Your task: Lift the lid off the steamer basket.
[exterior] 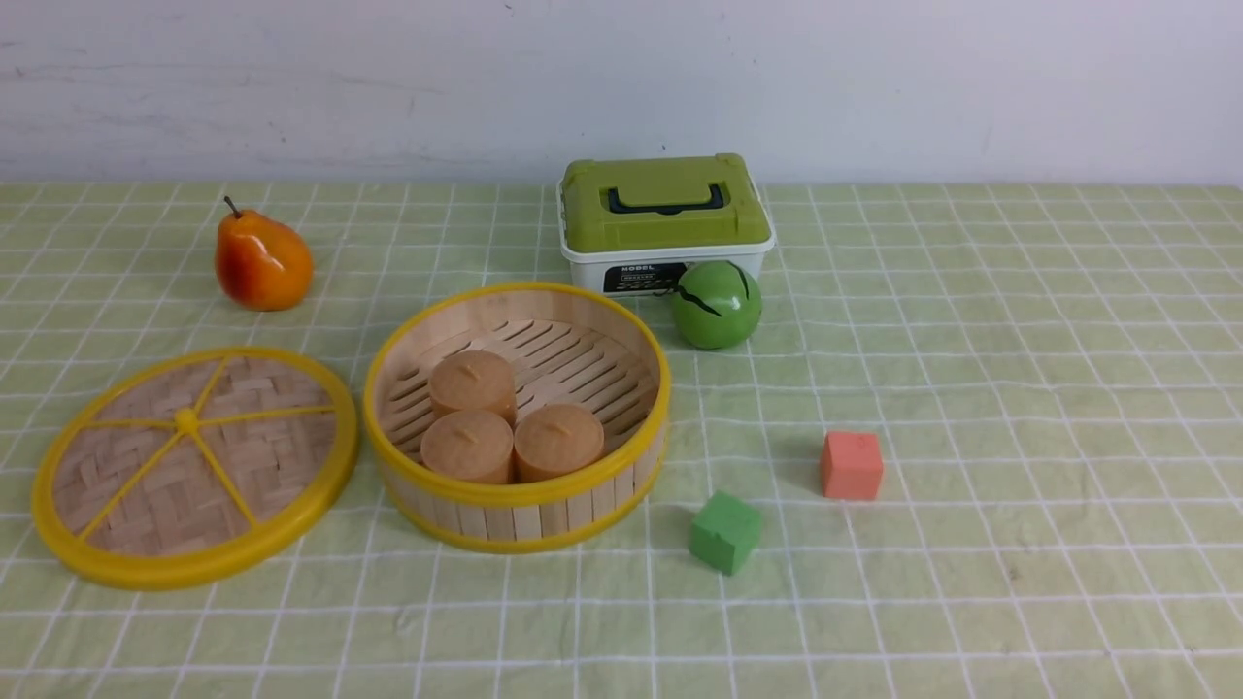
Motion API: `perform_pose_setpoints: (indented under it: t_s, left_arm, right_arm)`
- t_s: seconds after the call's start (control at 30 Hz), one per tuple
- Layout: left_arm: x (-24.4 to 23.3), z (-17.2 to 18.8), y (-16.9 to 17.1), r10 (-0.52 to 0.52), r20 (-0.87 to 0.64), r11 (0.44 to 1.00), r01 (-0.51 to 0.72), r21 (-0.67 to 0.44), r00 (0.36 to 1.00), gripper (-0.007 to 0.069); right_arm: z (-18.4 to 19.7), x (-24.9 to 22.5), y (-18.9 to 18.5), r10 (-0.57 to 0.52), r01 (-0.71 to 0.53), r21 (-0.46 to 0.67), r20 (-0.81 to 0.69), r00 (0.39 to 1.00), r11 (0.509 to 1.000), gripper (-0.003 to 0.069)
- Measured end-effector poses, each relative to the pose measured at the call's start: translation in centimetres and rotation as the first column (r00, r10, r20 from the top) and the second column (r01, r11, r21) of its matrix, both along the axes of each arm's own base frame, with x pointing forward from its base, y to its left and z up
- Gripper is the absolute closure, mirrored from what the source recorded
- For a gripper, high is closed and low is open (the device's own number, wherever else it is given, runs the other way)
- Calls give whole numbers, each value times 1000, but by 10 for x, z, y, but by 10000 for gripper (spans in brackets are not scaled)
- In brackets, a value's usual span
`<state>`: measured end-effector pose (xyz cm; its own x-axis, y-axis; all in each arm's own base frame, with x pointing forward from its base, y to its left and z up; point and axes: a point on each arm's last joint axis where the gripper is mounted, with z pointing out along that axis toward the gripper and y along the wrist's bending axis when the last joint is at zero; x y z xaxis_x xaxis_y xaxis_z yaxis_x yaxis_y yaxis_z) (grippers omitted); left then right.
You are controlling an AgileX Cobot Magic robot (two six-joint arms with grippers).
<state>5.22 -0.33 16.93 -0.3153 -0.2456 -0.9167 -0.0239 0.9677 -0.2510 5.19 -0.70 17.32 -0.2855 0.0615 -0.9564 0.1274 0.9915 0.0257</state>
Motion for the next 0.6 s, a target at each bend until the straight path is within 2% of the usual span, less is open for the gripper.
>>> perform_pose_setpoints:
  t_s: [0.6]
  left_arm:
    - [0, 0, 0, 0, 0, 1000, 0, 0, 1000, 622]
  right_arm:
    - [0, 0, 0, 0, 0, 0, 0, 1000, 1000, 418]
